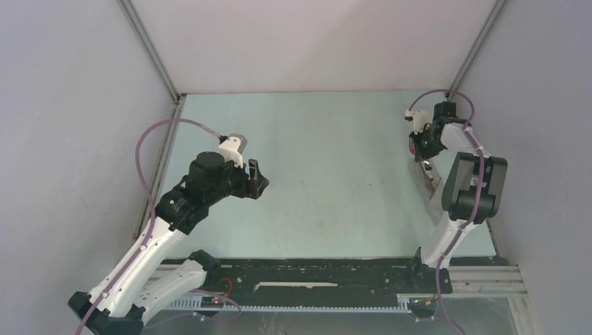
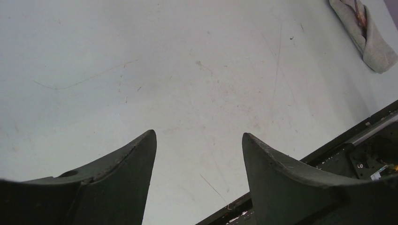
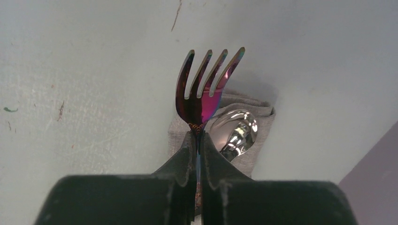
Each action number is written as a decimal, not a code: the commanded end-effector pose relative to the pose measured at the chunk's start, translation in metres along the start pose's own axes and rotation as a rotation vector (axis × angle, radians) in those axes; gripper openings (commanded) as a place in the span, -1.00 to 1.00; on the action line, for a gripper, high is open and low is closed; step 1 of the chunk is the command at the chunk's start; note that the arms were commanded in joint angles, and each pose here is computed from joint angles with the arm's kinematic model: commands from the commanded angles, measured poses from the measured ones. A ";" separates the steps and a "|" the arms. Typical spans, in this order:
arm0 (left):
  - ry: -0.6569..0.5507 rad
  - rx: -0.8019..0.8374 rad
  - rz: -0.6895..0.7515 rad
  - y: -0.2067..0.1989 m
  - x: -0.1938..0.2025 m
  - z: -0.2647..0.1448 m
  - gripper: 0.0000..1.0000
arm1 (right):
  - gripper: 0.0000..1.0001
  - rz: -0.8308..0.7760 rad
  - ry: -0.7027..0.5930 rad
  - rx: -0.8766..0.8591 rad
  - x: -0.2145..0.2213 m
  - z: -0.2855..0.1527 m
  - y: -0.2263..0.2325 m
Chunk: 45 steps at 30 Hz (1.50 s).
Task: Fold the napkin into a case and place the utensils inside
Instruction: Insert the fork into the folded napkin.
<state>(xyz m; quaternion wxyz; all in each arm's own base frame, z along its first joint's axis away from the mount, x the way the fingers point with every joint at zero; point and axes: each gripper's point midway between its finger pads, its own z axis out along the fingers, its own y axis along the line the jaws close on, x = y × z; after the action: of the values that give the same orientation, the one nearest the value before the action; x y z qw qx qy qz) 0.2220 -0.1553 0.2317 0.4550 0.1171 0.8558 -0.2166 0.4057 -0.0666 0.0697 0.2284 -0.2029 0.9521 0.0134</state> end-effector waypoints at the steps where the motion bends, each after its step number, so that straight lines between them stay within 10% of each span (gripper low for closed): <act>1: -0.040 0.004 0.027 -0.002 -0.010 0.000 0.48 | -1.00 -0.023 -0.061 0.004 -0.003 -0.010 -0.004; 45: -0.086 0.047 0.071 -0.012 -0.012 -0.012 0.54 | -1.00 0.093 0.155 0.015 0.099 -0.015 0.006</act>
<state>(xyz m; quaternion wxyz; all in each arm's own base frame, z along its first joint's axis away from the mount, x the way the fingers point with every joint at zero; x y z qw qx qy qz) 0.2128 -0.1609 0.2469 0.4786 0.1382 0.8356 -0.2313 0.3205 -0.0933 0.0335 0.1515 -0.1536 0.9763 0.0179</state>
